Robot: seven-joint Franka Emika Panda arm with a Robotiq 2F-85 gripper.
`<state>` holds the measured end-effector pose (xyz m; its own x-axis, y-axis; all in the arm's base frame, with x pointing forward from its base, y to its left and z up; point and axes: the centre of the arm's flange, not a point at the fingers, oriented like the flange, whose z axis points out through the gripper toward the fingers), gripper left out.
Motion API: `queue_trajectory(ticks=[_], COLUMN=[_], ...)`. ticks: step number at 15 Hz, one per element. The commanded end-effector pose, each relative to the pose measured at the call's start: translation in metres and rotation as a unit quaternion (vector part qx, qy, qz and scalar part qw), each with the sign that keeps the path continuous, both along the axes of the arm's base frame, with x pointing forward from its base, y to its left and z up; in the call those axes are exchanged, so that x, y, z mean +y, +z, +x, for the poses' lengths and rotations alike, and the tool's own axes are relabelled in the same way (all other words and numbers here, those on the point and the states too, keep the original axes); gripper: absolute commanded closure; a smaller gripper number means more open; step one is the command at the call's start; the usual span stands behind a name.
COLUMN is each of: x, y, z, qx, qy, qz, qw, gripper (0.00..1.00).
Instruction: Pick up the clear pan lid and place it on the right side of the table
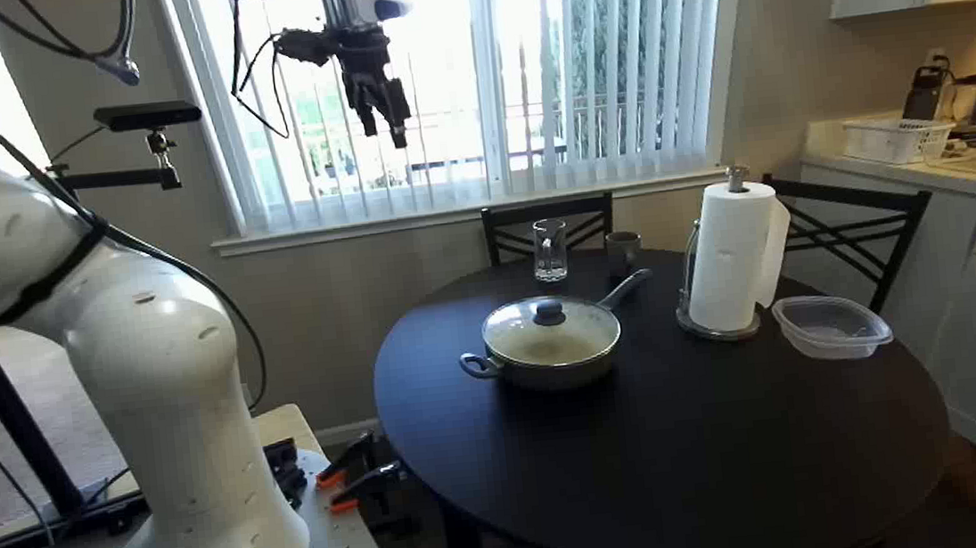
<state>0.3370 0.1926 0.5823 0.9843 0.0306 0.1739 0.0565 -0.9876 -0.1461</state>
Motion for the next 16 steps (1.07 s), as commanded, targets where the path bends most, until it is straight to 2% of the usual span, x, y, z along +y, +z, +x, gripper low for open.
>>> queue_trajectory(ticks=[1, 7, 9, 11, 13, 16], x=[0.0, 0.0, 0.006, 0.008, 0.01, 0.01], y=[0.0, 0.0, -0.022, -0.062, -0.105, -0.17], z=[0.0, 0.0, 0.028, 0.057, 0.077, 0.098], qx=[0.0, 0.0, 0.009, -0.001, 0.013, 0.028], qy=[0.0, 0.0, 0.006, 0.002, 0.0, -0.004], qz=[0.0, 0.0, -0.009, -0.021, -0.022, -0.057], qw=[1.0, 1.0, 0.9999, 0.9998, 0.9997, 0.998], gripper=[0.0, 0.0, 0.0, 0.0, 0.0, 0.0])
